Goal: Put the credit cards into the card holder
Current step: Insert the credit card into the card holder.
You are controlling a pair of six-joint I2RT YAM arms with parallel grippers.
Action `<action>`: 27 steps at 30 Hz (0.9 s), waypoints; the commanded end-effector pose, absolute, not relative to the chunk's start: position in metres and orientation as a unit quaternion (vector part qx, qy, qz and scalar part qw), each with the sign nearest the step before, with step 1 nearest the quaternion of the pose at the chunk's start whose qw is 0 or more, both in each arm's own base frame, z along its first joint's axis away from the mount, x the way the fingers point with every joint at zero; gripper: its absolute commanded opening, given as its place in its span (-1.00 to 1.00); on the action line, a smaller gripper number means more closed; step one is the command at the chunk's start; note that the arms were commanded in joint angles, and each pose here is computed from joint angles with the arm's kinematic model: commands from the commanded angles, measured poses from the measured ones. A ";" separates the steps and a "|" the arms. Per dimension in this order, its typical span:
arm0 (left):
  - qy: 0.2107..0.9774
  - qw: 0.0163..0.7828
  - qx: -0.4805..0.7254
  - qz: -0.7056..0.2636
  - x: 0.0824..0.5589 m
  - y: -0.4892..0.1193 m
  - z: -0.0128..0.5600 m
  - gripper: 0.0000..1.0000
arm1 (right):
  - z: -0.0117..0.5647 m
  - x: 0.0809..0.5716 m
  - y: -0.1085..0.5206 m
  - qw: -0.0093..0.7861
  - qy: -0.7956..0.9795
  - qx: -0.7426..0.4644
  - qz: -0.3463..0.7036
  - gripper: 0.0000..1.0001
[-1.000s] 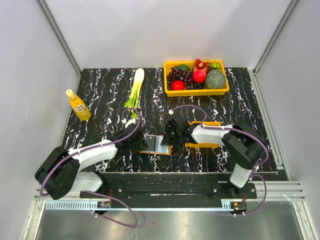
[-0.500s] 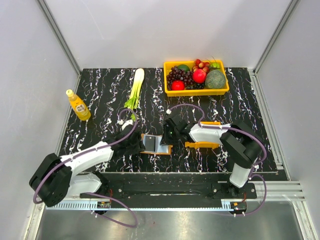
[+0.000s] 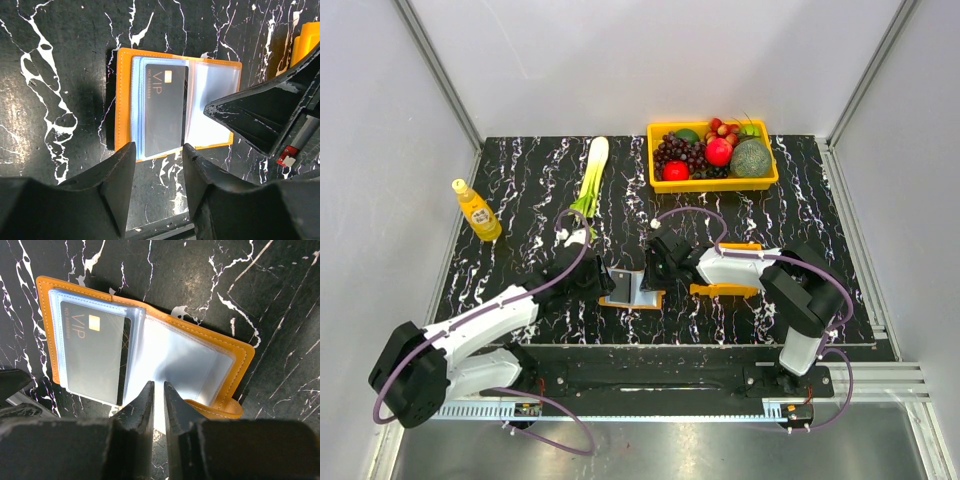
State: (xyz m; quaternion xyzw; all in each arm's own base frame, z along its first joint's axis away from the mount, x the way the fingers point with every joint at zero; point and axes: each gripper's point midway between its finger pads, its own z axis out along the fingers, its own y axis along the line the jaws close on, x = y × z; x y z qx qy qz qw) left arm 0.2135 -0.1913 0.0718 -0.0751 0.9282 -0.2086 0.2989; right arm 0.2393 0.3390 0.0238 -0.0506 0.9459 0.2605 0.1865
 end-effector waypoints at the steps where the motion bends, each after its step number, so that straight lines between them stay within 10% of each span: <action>1: 0.923 0.299 -0.067 -0.234 0.222 -0.207 0.080 -0.09 | 0.031 0.244 0.345 0.200 0.944 -0.060 0.256 -0.65; 27: 0.931 0.281 -0.076 -0.219 0.228 -0.212 0.056 -0.15 | 0.028 0.241 0.344 0.193 0.945 -0.060 0.258 -0.65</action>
